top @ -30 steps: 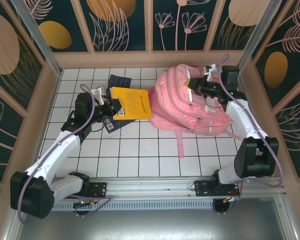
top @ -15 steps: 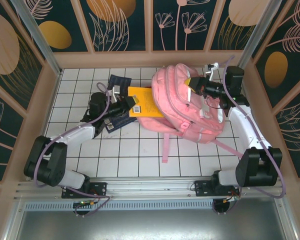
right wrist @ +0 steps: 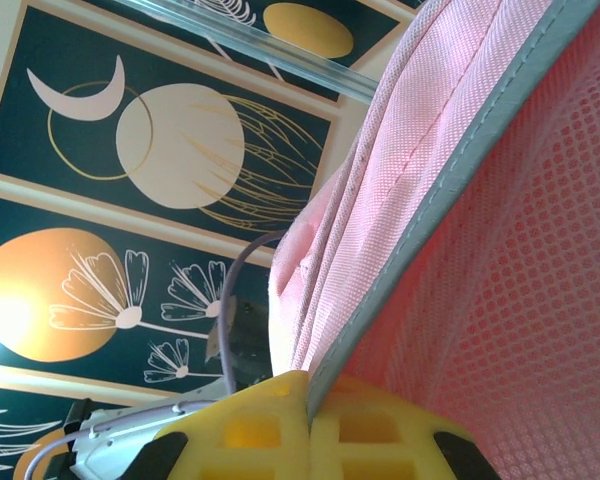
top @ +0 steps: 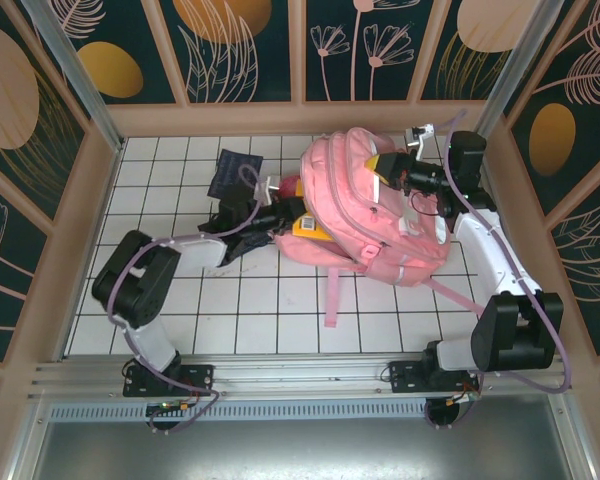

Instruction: Pack the student bag

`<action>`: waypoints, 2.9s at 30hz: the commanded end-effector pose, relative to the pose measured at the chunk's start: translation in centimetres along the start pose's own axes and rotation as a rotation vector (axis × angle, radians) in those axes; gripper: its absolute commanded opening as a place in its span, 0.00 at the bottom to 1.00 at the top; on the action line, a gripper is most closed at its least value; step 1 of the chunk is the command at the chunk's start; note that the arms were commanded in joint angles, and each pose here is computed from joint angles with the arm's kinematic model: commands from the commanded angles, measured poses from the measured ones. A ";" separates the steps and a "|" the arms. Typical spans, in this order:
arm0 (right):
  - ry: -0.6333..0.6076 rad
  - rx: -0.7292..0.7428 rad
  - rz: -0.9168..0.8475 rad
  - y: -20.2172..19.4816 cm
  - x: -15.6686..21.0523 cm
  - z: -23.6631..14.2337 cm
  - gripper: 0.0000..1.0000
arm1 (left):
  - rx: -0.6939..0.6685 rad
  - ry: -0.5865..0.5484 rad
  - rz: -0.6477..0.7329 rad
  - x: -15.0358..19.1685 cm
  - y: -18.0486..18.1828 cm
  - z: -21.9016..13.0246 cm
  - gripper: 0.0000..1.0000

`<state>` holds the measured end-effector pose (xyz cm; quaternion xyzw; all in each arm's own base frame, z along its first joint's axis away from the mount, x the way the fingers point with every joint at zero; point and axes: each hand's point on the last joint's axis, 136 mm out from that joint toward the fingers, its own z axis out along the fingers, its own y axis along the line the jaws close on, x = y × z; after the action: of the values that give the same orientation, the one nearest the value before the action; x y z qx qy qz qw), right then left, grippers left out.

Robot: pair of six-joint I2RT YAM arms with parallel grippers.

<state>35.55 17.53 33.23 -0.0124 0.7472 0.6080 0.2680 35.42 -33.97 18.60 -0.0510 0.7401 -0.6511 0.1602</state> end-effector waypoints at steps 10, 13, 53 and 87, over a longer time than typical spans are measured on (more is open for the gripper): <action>0.013 -0.152 -0.249 6.9 -0.6 -0.3 0.00 | 0.121 0.102 0.113 1.9 -3.2 9.4 0.00; 0.012 -0.151 -0.248 7.0 -0.7 -0.1 0.00 | 0.052 0.128 0.115 3.0 -1.7 11.6 0.00; -0.095 0.083 -0.261 2.3 -2.0 -0.8 0.00 | -0.222 -0.044 0.263 0.3 -3.1 -0.8 0.98; -0.129 0.749 -0.538 -2.5 -4.0 -1.1 0.00 | -0.659 -0.455 0.373 -5.3 -2.7 -14.0 0.99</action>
<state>38.53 14.14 31.42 -0.0405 0.8755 0.2344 0.4207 35.01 -22.21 23.27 -0.0752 0.8453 -0.3635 0.3843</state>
